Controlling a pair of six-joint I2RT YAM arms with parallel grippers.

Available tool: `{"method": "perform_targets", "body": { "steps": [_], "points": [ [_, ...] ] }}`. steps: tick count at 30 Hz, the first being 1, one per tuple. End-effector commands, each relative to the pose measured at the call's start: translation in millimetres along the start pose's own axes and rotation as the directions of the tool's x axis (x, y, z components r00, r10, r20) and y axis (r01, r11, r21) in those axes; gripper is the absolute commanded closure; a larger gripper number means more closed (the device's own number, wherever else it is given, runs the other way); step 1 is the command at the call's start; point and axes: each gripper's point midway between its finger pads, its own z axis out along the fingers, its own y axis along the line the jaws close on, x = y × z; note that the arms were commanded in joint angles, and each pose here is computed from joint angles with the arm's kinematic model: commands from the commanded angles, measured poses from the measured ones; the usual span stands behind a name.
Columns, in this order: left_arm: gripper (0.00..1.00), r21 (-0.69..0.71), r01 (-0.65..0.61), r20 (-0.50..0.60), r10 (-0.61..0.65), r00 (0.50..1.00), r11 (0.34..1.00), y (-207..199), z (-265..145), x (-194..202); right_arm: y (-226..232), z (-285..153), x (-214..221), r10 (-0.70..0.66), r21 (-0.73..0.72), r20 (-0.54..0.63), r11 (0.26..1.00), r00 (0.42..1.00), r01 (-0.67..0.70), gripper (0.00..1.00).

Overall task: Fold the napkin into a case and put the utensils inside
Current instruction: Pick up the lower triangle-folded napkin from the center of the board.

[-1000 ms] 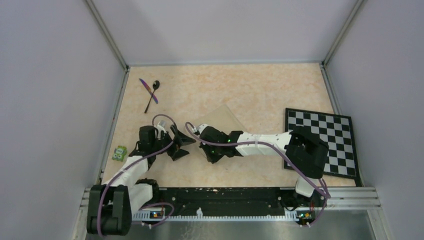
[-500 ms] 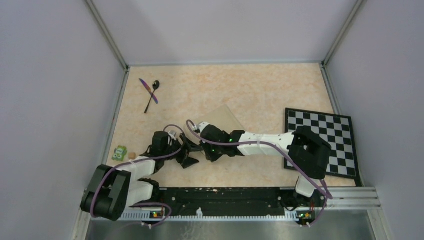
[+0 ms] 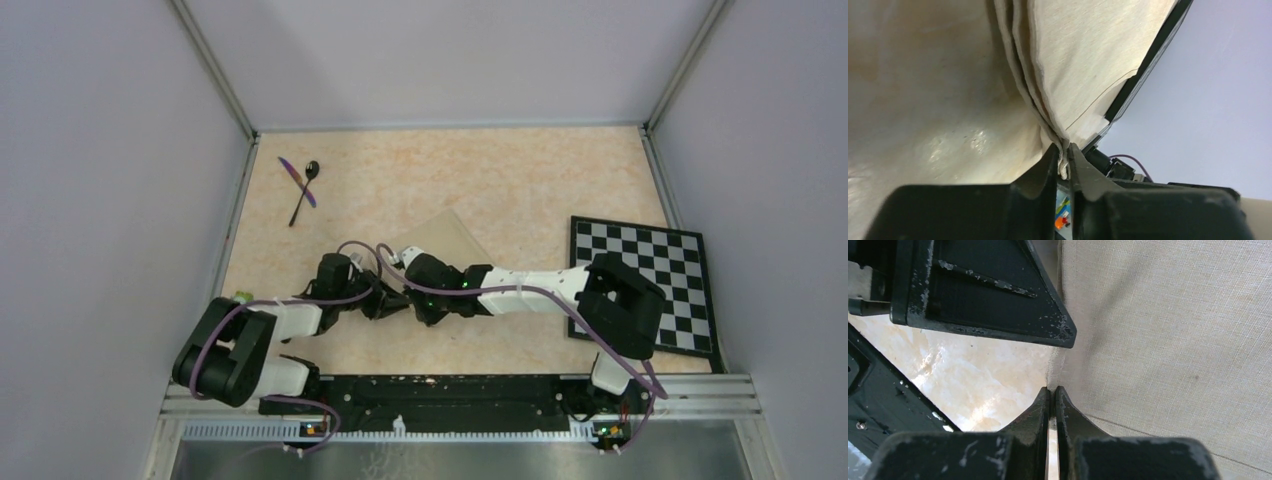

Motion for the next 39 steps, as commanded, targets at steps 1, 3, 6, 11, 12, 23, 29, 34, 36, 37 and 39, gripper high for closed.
{"method": "perform_targets", "body": {
  "steps": [1, 3, 6, 11, 12, 23, 29, 34, 36, 37, 39],
  "points": [
    [0.88, 0.048, -0.062, 0.020, 0.062, 0.998, 0.997, -20.9, 5.0, -9.2, 5.6, -12.6, -20.7, -0.034, 0.014, 0.091, 0.999, 0.995, 0.032, 1.00],
    [0.92, 0.043, -0.057, 0.014, 0.056, 0.998, 0.997, -20.4, 5.5, -9.1, 5.3, -13.2, -19.4, -0.064, 0.036, 0.100, 0.997, 0.993, 0.061, 0.87],
    [0.96, 0.045, -0.055, 0.008, 0.055, 0.998, 0.997, -23.0, 5.2, -8.2, 8.7, -11.5, -18.8, -0.128, 0.071, 0.118, 0.990, 0.985, 0.120, 0.57],
    [0.99, 0.035, -0.063, 0.009, 0.063, 0.998, 0.997, -27.2, 2.9, -8.7, 11.2, -1.0, -16.6, -0.236, 0.195, 0.119, 0.958, 0.964, 0.210, 0.38],
    [1.00, 0.039, -0.069, 0.012, 0.069, 0.998, 0.997, -29.5, 2.0, -8.8, 7.3, 1.2, -16.4, -0.243, 0.237, 0.115, 0.948, 0.963, 0.211, 0.38],
    [1.00, 0.030, -0.071, 0.012, 0.071, 0.997, 0.997, -28.7, 0.3, -8.1, -12.3, 3.5, -27.7, -0.261, 0.451, 0.157, 0.877, 0.952, 0.166, 0.61],
    [0.74, -0.007, -0.137, 0.039, 0.137, 0.990, 0.991, -28.3, -2.7, -13.2, -7.8, -2.3, -30.4, -0.217, 0.411, 0.220, 0.905, 0.951, 0.112, 1.00],
    [0.24, -0.078, -0.232, 0.136, 0.241, 0.961, 0.969, -30.9, -22.5, -32.6, 5.3, -7.9, -23.1, -0.115, 0.240, 0.282, 0.970, 0.953, 0.046, 1.00],
    [0.14, -0.099, -0.262, 0.179, 0.276, 0.944, 0.960, -33.7, -33.9, -42.4, 7.2, -11.8, -25.0, -0.035, 0.147, 0.310, 0.989, 0.950, -0.012, 1.00],
    [0.11, -0.109, -0.270, 0.199, 0.287, 0.937, 0.957, -33.6, -38.7, -48.0, 7.5, -15.4, -29.0, 0.012, 0.098, 0.330, 0.994, 0.944, -0.047, 1.00],
    [0.06, -0.111, -0.268, 0.237, 0.288, 0.928, 0.957, -33.5, -48.0, -59.7, 5.6, -21.6, -33.9, 0.096, 0.006, 0.353, 0.994, 0.931, -0.105, 1.00]
  ]
}}
